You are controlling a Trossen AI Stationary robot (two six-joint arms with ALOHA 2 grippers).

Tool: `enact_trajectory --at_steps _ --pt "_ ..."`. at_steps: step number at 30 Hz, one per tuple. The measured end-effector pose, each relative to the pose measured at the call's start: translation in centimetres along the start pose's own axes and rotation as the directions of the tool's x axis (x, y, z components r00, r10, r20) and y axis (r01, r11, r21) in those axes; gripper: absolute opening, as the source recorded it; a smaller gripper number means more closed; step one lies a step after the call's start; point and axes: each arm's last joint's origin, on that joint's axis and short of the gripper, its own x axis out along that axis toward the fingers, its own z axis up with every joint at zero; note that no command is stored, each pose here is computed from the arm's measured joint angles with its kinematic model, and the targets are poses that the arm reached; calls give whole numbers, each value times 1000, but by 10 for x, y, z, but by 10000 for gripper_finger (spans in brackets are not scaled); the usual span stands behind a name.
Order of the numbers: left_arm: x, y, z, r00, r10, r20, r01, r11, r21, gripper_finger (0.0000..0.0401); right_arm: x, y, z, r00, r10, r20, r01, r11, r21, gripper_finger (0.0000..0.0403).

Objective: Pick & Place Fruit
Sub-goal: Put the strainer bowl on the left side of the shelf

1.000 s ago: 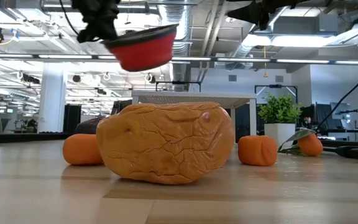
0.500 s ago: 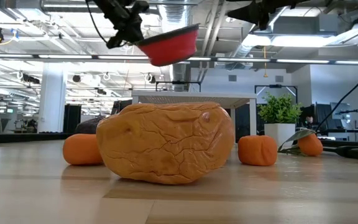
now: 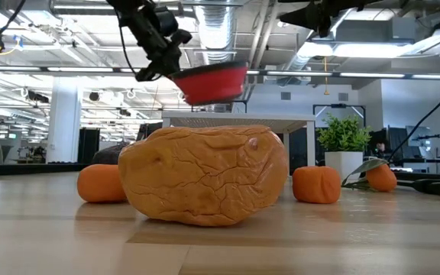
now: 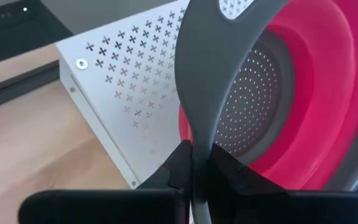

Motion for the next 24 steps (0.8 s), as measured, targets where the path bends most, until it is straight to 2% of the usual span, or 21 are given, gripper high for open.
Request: enact_trajectory --at_steps 16,24 --pt "7 6 2 999 44 -6 -44 999 -15 19 0 0 -2 1000 1 -20 -1 1000 14 260" --pt "17 13 -4 998 58 -40 -59 998 -29 20 0 0 -2 1000 1 -17 -1 1000 24 260"
